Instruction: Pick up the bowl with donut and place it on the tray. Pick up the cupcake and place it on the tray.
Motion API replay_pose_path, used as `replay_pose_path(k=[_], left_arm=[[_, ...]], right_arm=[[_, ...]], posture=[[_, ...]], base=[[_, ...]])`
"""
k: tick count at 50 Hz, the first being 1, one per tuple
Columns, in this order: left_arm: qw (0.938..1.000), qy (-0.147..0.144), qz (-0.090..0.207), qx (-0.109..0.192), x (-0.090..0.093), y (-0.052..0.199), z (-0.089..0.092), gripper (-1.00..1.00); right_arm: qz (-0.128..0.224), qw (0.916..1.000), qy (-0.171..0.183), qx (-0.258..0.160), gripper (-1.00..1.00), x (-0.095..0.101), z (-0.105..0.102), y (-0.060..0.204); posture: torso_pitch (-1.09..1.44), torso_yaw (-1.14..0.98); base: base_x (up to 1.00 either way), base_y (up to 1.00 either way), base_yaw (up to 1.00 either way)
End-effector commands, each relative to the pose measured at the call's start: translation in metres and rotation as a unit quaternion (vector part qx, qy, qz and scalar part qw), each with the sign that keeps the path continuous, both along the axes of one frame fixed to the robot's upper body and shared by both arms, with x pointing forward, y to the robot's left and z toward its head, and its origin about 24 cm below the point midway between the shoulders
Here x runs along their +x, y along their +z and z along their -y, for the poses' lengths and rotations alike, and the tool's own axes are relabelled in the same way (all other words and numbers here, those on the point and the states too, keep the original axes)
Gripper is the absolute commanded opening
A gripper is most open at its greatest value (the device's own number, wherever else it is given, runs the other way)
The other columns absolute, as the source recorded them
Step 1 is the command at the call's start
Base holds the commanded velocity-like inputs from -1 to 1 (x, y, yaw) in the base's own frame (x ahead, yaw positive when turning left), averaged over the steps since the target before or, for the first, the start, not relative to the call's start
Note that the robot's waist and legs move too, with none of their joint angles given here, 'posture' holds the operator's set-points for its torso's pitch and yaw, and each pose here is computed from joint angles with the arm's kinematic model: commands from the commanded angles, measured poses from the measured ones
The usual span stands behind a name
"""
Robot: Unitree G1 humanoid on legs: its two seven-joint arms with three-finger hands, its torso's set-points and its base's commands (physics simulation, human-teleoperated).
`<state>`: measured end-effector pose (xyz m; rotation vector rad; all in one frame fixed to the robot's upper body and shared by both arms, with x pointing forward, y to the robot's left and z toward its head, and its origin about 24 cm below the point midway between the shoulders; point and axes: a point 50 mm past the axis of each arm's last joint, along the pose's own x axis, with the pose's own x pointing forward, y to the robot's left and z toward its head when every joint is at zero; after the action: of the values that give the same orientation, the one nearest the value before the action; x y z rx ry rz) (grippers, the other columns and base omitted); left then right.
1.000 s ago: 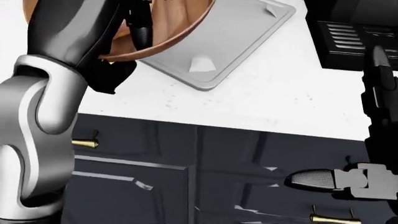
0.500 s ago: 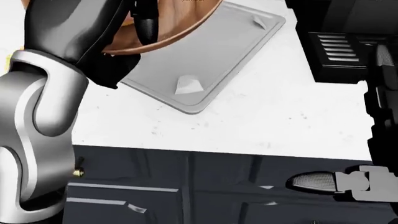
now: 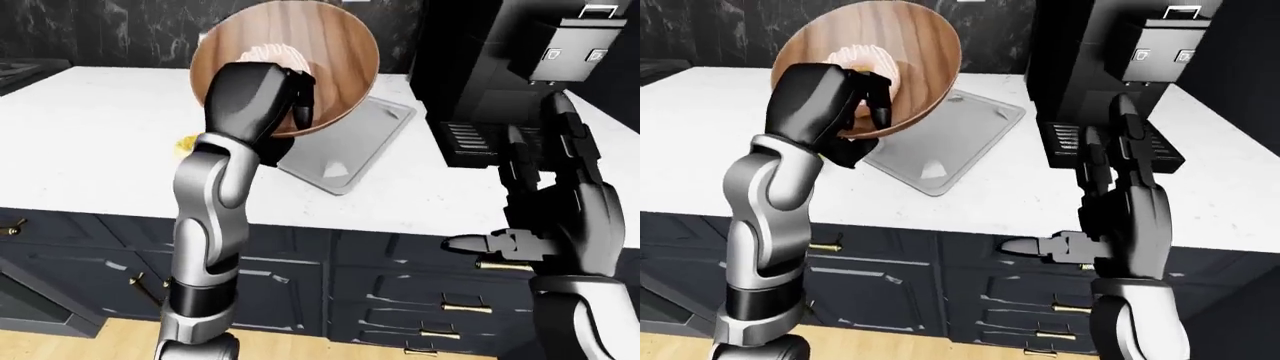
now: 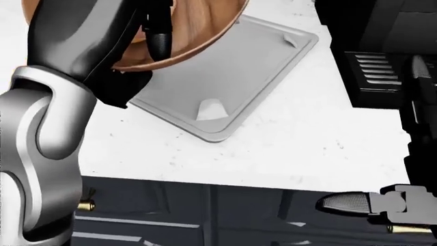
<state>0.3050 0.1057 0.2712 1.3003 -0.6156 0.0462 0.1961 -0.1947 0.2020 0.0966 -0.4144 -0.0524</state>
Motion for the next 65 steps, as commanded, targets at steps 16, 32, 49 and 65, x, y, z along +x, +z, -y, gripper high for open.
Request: replay_pose_path(k=[16, 32, 49, 65], left_arm=[[0.9987, -0.01, 0.05, -0.001, -0.0066, 0.0124, 0.0037, -1.0], [0.9987, -0.011, 0.05, 0.001, -0.0069, 0.0111, 0.0051, -1.0], [0.9987, -0.011, 0.049, 0.002, -0.0064, 0.0089, 0.0047, -1.0], [0.9984, -0.016, 0.055, 0.005, -0.0134, 0.0124, 0.0076, -1.0]], right_arm=[[0.034, 0.9994, -0.005, 0.001, 1.0, -0.0049, 0.0001, 0.0091], [0.036, 0.9993, -0.008, -0.003, 1.0, -0.0061, 0.0009, 0.0109], [0.037, 0.9993, -0.009, -0.001, 1.0, -0.0055, 0.0019, 0.0096], [0.046, 0.9989, -0.011, 0.003, 1.0, -0.0105, 0.0029, 0.0161]], posture=[[0.0, 0.0], [0.0, 0.0], [0.0, 0.0], [0.0, 0.0]], base=[[0.0, 0.0, 0.28], [0.2, 0.0, 0.0], [0.39, 0.0, 0.0], [0.15, 0.0, 0.0]])
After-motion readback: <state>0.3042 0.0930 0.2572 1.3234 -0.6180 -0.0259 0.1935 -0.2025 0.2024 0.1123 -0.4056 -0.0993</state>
